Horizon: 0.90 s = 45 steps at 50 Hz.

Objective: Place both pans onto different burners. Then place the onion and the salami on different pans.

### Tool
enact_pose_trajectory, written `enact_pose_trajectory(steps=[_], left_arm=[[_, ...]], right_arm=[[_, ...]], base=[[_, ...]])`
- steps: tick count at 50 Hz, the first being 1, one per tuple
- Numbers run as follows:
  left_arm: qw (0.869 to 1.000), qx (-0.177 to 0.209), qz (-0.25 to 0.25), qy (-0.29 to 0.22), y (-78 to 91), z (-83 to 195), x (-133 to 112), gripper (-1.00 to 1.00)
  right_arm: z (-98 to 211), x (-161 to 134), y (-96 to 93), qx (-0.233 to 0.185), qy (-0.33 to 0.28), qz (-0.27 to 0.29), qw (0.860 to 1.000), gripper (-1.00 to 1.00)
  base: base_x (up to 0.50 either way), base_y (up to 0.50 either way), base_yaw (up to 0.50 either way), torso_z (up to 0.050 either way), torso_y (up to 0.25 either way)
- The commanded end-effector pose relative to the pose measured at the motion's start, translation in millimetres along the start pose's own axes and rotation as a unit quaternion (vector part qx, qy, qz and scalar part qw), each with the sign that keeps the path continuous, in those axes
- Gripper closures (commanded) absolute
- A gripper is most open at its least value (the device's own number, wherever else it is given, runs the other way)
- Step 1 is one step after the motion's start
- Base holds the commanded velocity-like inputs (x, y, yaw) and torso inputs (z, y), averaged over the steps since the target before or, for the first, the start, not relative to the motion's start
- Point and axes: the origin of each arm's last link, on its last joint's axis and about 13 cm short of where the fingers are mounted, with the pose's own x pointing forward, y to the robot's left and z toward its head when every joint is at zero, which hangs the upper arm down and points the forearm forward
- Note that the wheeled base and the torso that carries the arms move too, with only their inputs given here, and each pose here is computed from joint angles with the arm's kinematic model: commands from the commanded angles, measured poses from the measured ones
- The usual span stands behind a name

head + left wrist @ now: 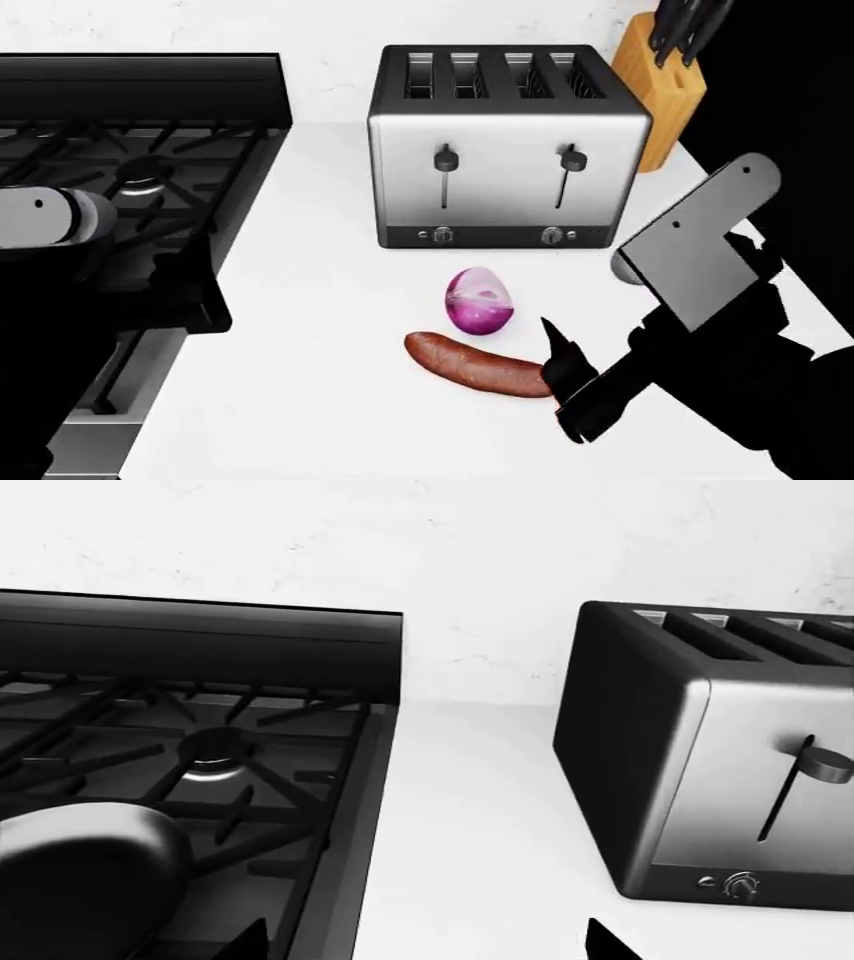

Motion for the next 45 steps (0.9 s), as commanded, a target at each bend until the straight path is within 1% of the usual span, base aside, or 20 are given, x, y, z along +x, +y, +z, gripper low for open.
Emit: enact_pose_trajectory(steps=[1,9,17,21,30,45], left_arm=[[1.000,0.000,-0.001,0.001,-1.3,-0.3,2.0,-1.00],[1.000,0.000,0.003,0.002,0.0,-2.3,2.1,-1.00],[1.000,0.000,0.007,0.003,0.8,-3.9,2.2,-1.00],[1.000,0.001,0.008,0.004,0.9,-5.1,2.2,-1.00],[1.000,0.002,0.010,0.005,0.3,-4.8,1.4,-1.00],[1.000,0.003,0.013,0.007,-1.0,-4.5,2.2,-1.00]], right_arm=[[4.3,-2.7,4.4,-0.042,0.024,0.053,0.997,-1.00],[11.7,-3.3,12.3,-0.057,0.004,0.076,0.995,-1.00],[10.6,3.8,18.4,-0.064,0.003,0.098,0.993,-1.00],[6.6,11.7,21.3,-0.065,0.011,0.110,0.992,-1.00],[2.2,19.4,21.9,-0.066,0.021,0.123,0.990,-1.00],[0.6,29.1,14.7,-0.064,0.034,0.126,0.989,-1.00]], base=[[0.00,0.00,0.00,0.000,0.000],[0.00,0.00,0.00,0.000,0.000],[0.00,0.00,0.00,0.000,0.000],[0.00,0.00,0.00,0.000,0.000],[0.00,0.00,0.00,0.000,0.000],[0.00,0.00,0.00,0.000,0.000]])
